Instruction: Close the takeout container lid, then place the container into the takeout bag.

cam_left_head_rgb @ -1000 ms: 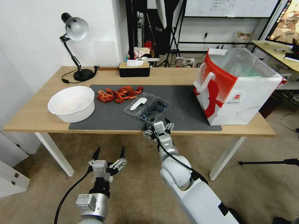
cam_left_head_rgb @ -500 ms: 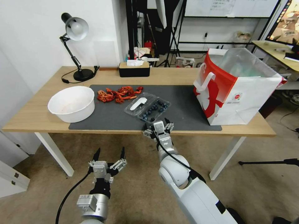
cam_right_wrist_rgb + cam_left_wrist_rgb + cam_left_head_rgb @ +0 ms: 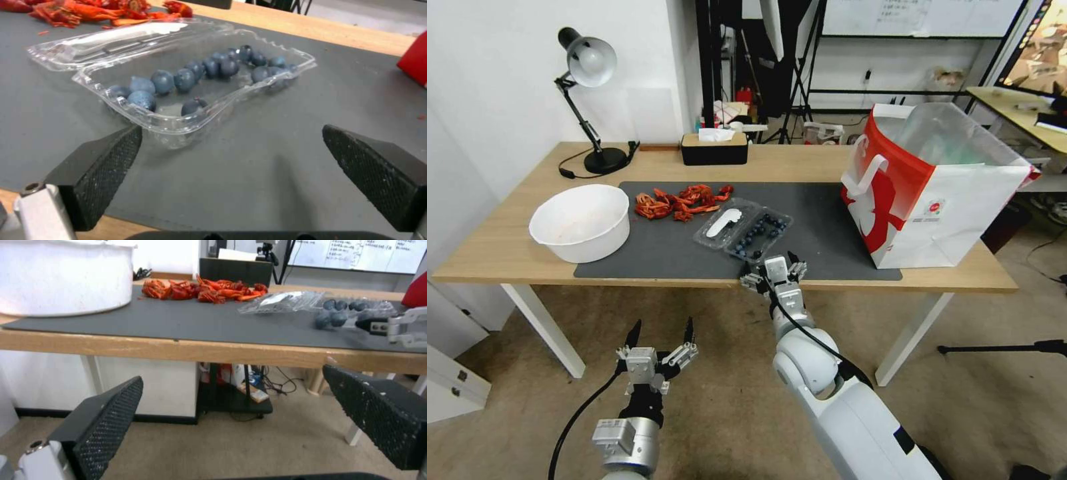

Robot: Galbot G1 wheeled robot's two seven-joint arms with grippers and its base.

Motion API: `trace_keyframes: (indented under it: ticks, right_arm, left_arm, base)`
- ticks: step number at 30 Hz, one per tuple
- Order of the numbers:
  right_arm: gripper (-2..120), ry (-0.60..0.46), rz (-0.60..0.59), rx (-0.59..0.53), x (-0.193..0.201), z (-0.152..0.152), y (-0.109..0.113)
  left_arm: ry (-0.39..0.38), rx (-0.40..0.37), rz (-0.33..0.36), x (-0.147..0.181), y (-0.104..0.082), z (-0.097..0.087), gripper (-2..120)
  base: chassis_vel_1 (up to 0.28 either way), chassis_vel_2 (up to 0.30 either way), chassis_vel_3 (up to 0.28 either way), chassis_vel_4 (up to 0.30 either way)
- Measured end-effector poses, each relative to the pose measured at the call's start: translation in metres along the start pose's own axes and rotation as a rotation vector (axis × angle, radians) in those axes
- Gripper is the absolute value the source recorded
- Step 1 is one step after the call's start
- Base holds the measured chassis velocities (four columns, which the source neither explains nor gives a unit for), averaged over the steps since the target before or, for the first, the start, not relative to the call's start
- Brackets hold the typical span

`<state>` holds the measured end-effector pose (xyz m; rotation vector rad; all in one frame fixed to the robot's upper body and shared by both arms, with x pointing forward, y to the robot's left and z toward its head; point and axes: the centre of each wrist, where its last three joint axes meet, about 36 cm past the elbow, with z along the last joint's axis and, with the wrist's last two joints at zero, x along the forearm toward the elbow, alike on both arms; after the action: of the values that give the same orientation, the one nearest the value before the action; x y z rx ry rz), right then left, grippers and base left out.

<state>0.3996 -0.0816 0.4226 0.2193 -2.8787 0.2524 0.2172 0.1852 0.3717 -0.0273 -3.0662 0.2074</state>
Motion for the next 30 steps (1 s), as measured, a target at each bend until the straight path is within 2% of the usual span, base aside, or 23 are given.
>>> trace_keyframes:
  ticks: [30]
  right_arm:
    - [100,0.023,0.086,-0.052,0.001,0.004,-0.048]
  left_arm:
    - [0.012,0.0,0.002,0.001,-0.002,0.008,100]
  base:
    - [0.0,0.0,0.0,0.0]
